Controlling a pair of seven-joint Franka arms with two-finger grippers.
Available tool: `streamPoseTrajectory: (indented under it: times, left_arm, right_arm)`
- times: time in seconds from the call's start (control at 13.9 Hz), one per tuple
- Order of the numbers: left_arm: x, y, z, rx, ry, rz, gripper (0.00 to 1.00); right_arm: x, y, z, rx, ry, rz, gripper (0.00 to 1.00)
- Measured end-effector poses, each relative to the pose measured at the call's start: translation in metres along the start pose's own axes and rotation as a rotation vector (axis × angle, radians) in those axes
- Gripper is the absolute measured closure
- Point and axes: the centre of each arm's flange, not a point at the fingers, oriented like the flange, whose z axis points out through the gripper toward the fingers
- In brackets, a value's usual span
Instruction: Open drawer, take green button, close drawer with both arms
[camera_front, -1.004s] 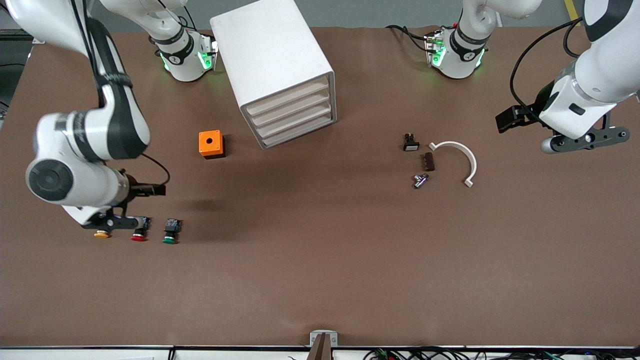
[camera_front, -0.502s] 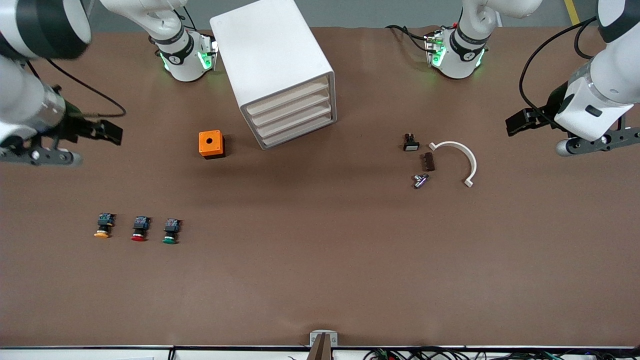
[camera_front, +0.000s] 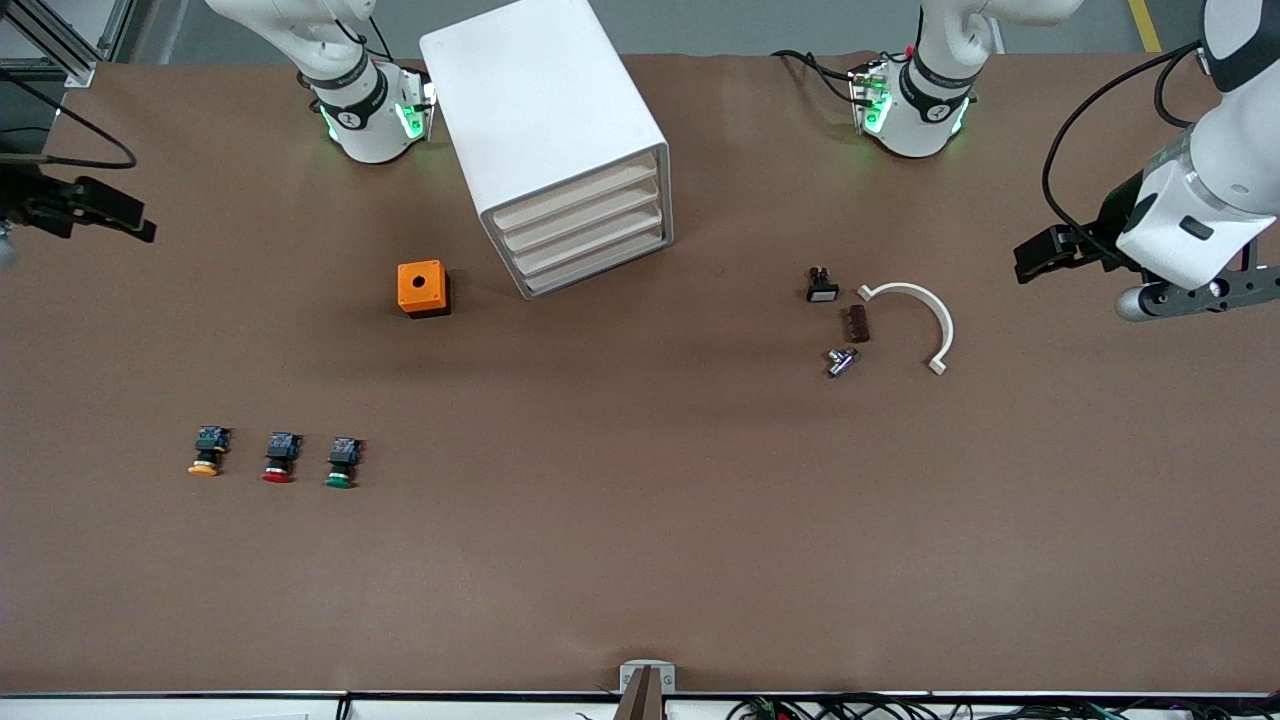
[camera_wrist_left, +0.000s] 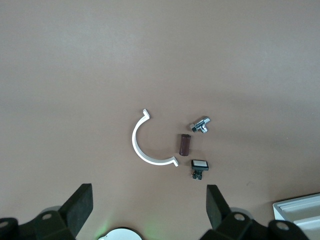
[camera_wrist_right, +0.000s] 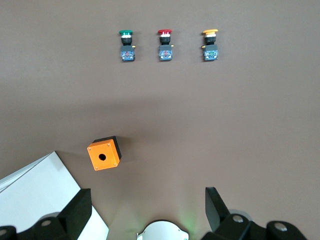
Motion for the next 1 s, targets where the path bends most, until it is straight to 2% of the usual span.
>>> streamPoseTrajectory:
  times: [0.43, 1.0]
  left_arm:
    - [-0.006, -0.063, -0.02, -0.026, 0.014, 0.1, 0.0]
    - [-0.045, -0.038, -0.008, -0.02, 0.064, 0.148, 0.0]
  right_arm:
    - [-0.002, -0.011, -0.031, -0.005, 0.078, -0.023, 0.0]
    - [-0.002, -0.032, -0.035, -0.015, 0.086, -0.061, 0.0]
